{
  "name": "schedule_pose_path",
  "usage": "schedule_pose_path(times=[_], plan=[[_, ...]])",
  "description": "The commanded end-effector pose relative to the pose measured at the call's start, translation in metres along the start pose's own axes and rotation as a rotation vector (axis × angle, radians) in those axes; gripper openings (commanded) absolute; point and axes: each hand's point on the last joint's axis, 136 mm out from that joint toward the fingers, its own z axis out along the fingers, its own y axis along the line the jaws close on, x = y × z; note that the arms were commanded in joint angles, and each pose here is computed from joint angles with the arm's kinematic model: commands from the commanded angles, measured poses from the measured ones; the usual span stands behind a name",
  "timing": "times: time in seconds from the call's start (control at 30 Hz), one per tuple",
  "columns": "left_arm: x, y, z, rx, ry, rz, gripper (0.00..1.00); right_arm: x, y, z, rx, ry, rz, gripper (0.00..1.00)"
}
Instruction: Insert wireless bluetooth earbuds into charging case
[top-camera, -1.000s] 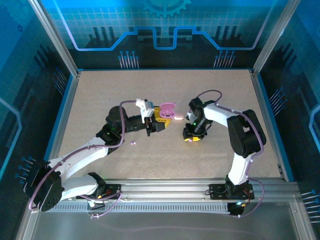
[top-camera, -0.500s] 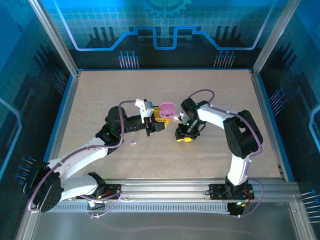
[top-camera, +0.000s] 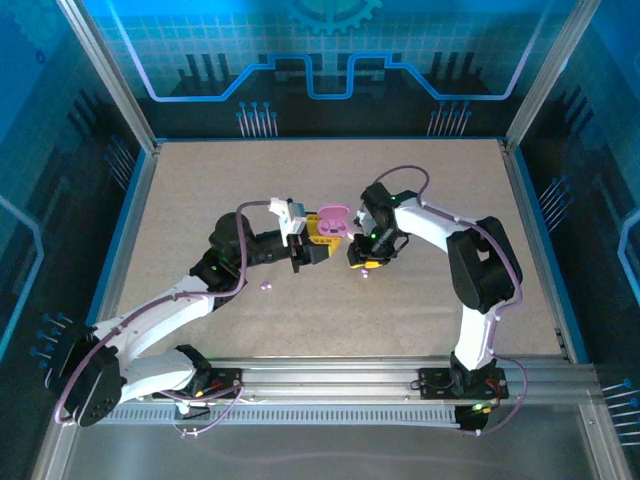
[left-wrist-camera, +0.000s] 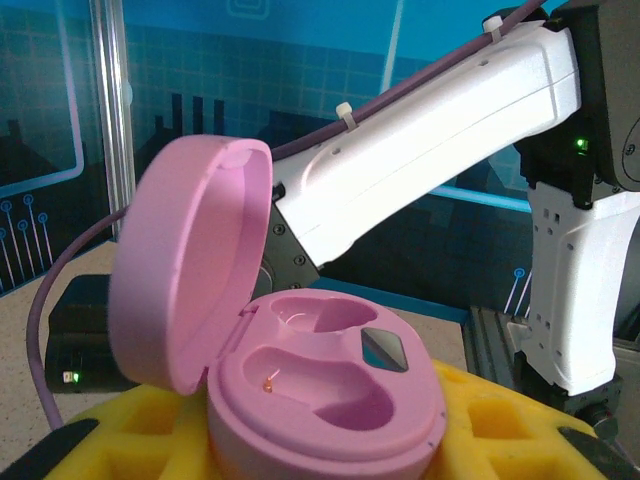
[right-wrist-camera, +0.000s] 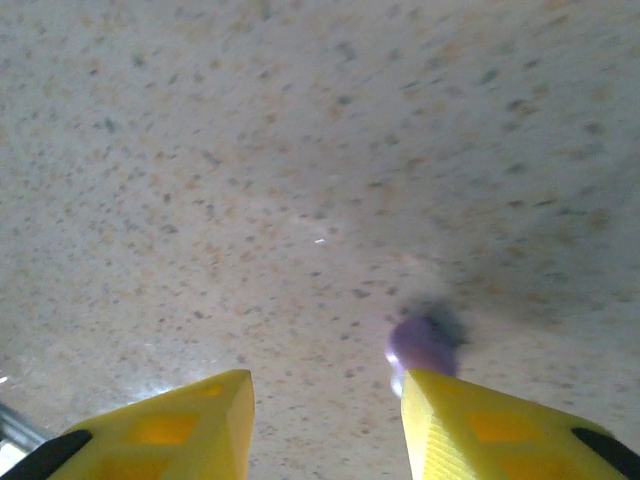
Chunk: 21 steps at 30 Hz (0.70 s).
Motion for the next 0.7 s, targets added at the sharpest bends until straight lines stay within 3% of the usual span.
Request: schedule_pose_path(times=[0.0, 0.33, 0.67], plan=[[-0.009, -0.004, -0.004, -0.007, -0.025, 0.036, 0.32, -0.001, -0.02, 0.004, 0.059, 0.026, 0.016, 0.45], [-0.008, -0.003, -0.004, -0.008, -0.02, 0.033, 0.32, 0.007, -0.014, 0.025, -0.032, 0.094, 0.013, 0.43], [-0.007, -0.003, -0.003, -0.006, -0.02, 0.028, 0.32, 0.014, 0.009, 0.005, -0.1, 0.052, -0.036, 0.39]])
